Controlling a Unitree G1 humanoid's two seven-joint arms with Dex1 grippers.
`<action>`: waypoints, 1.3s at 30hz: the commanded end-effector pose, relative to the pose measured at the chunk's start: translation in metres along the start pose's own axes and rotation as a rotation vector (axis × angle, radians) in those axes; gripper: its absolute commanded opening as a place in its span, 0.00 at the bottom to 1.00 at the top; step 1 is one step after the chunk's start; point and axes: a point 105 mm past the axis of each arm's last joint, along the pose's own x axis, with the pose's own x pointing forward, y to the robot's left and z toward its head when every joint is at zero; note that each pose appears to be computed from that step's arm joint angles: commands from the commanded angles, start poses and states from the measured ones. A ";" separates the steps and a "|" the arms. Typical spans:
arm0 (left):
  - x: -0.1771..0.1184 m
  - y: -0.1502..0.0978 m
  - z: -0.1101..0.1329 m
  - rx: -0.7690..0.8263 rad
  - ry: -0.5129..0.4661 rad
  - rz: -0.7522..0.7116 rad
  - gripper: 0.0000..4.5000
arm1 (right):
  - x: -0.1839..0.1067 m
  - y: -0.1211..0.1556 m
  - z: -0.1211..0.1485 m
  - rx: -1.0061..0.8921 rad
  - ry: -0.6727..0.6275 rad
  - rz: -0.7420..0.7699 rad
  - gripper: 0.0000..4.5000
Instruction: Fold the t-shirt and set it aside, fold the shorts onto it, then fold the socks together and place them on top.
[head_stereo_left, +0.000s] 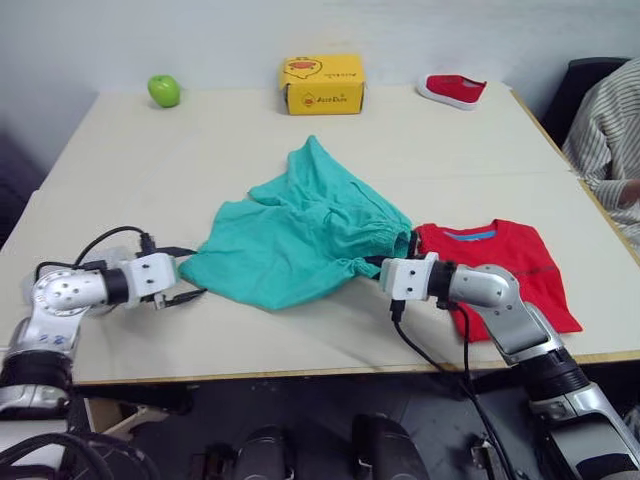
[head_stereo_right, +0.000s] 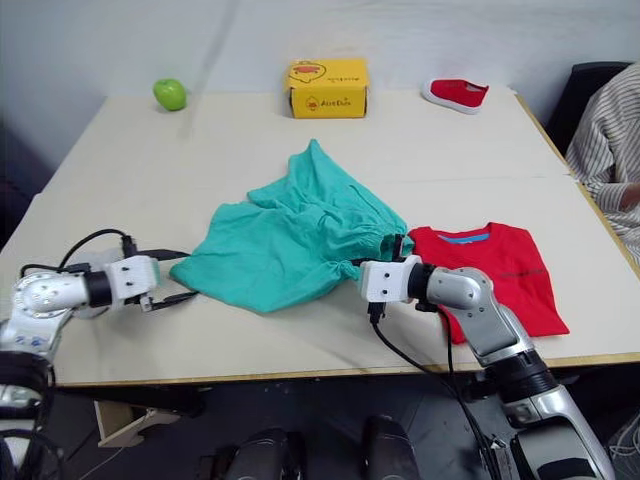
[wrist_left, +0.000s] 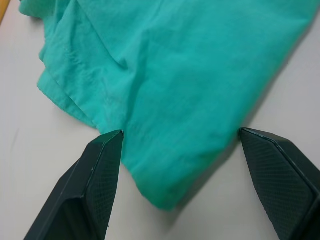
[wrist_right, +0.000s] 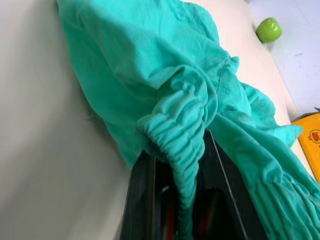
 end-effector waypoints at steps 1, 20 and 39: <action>0.031 -0.029 -0.013 -0.020 0.062 -0.115 0.85 | -0.004 -0.026 0.017 0.048 -0.064 -0.109 0.01; 0.063 -0.017 -0.006 -0.032 0.056 -0.088 0.43 | -0.013 -0.062 0.028 0.356 -0.113 -0.315 0.00; -0.033 -0.018 0.023 -0.363 -0.151 -0.315 0.00 | -0.022 -0.008 0.016 0.222 -0.181 -0.036 0.00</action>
